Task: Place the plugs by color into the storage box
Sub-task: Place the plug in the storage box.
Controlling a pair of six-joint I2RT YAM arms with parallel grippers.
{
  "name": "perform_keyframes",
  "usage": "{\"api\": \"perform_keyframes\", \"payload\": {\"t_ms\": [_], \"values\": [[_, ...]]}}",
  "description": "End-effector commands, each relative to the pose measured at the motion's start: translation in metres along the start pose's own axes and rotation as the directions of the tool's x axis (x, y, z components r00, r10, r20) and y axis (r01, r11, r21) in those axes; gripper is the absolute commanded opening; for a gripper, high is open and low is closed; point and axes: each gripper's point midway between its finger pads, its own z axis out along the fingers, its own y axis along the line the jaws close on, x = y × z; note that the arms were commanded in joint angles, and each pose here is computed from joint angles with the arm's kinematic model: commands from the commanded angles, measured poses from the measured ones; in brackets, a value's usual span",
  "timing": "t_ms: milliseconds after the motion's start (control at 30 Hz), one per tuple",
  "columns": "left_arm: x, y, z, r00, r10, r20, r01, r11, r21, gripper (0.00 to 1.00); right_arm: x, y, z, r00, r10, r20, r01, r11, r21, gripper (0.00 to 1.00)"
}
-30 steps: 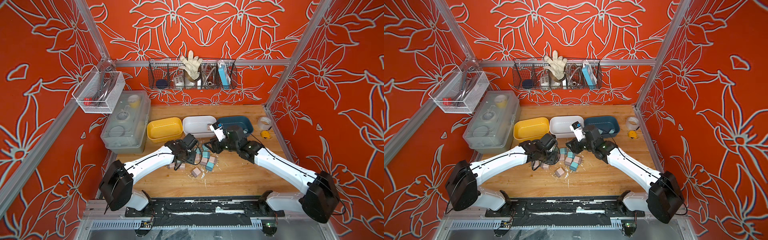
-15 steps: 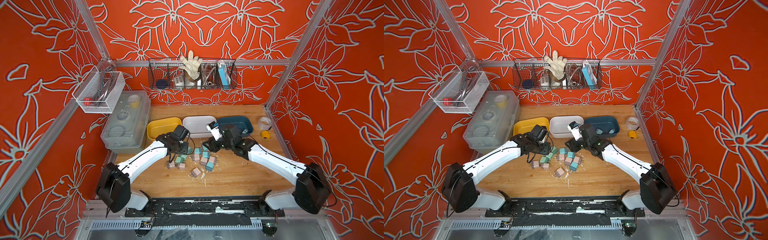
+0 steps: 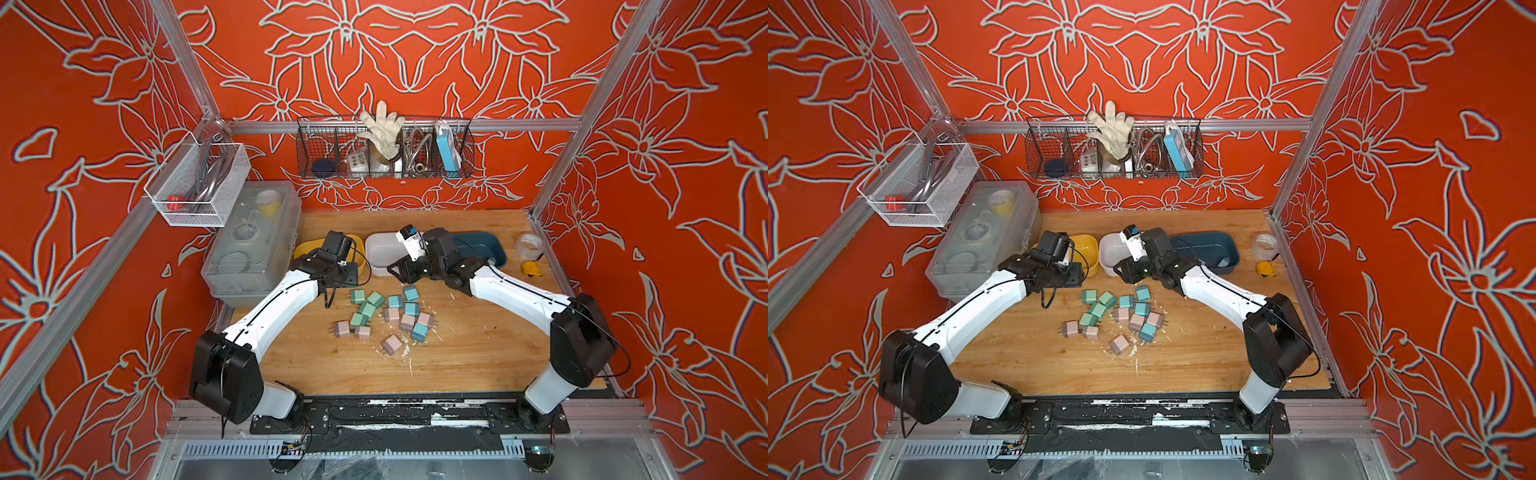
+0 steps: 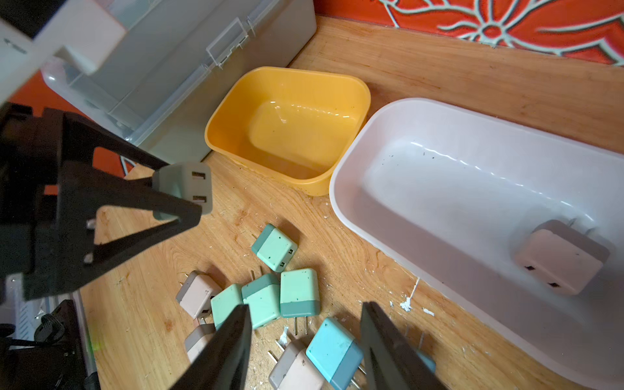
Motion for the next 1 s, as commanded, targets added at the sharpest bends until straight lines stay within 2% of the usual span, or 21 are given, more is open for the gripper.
{"api": "perform_keyframes", "payload": {"t_ms": [0, 233, 500, 700, 967], "values": [[-0.009, 0.013, 0.009, 0.999, -0.032, 0.000, 0.032, 0.999, -0.002, 0.47, -0.001, -0.001, 0.005, 0.999, 0.030, -0.011, -0.030, 1.000, 0.003, 0.57], [-0.020, 0.041, 0.018, 0.987, -0.158, -0.020, 0.159, 0.987, 0.021, 0.47, -0.008, 0.006, -0.004, 0.997, 0.076, 0.034, -0.075, 0.997, -0.023, 0.57], [-0.025, 0.062, 0.030, 0.972, -0.232, -0.041, 0.232, 0.973, 0.012, 0.47, 0.004, 0.000, -0.009, 1.000, 0.020, -0.023, -0.019, 1.000, 0.017, 0.57], [-0.045, 0.063, 0.051, 0.971, -0.231, -0.053, 0.232, 0.973, -0.004, 0.47, 0.011, 0.005, -0.002, 0.999, 0.028, -0.030, -0.029, 0.999, -0.029, 0.57], [-0.080, 0.061, 0.095, 0.973, -0.206, -0.100, 0.204, 0.978, -0.031, 0.46, 0.025, 0.009, 0.003, 0.997, 0.069, -0.043, -0.072, 0.994, -0.078, 0.57]]}}
